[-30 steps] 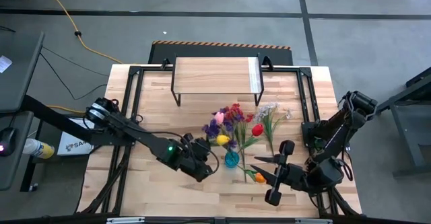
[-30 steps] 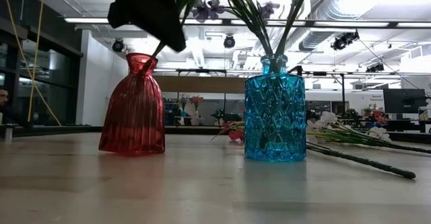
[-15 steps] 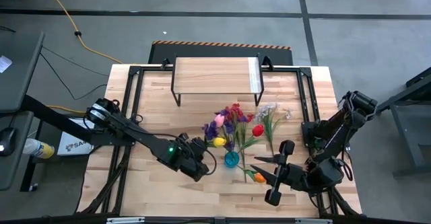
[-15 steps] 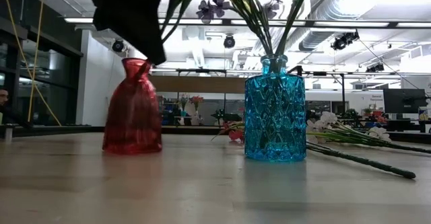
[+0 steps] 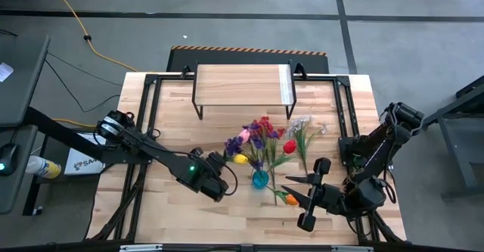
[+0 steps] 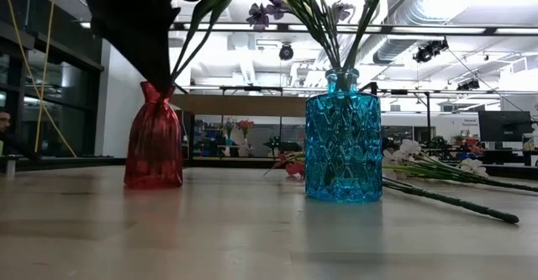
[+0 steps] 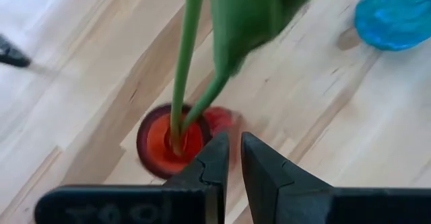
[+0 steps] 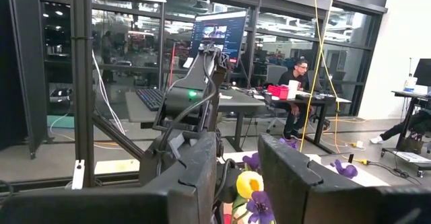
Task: Pick and place flowers into a vace then onto a shelf
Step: Move the red vase to the left of the table
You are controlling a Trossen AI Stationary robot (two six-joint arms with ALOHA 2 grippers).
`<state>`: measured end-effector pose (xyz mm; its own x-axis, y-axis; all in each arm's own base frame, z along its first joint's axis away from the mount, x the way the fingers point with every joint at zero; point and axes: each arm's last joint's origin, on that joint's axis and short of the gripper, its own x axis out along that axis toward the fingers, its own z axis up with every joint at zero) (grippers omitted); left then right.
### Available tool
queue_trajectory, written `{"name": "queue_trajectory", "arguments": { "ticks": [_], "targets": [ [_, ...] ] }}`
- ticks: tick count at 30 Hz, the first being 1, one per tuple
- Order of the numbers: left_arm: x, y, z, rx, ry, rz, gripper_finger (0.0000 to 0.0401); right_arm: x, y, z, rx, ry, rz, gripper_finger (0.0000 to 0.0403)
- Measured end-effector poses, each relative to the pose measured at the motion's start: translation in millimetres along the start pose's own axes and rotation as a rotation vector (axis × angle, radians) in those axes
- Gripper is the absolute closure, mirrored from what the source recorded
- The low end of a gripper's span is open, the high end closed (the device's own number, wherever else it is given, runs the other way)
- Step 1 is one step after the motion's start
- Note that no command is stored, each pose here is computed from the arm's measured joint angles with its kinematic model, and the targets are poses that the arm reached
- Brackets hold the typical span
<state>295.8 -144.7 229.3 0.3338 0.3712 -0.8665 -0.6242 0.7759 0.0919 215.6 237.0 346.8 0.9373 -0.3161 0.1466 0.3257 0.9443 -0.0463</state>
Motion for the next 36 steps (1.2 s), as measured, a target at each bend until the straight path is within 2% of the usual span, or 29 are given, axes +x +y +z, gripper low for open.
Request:
{"name": "queue_trajectory", "arguments": {
  "ticks": [22, 28, 32, 36],
  "targets": [
    [-1.8, 14.6, -8.7, -0.047, 0.129, 0.119, 0.0327, 0.0, 0.1, -0.1, -0.001, 0.0, 0.0, 0.03],
    [-13.4, 10.5, -15.5, -0.052, 0.137, 0.08, 0.0327, 0.0, 0.1, -0.1, -0.001, 0.0, 0.0, 0.03],
    [-34.8, 6.5, -21.2, -0.051, 0.161, 0.042, 0.0327, 0.0, -0.2, -0.2, -0.001, 0.005, -0.01, 0.03],
    [-54.9, -3.2, -30.6, -0.013, 0.105, -0.024, 0.0327, 0.0, -0.2, -0.1, -0.001, 0.005, -0.01, 0.03]
  ]
}}
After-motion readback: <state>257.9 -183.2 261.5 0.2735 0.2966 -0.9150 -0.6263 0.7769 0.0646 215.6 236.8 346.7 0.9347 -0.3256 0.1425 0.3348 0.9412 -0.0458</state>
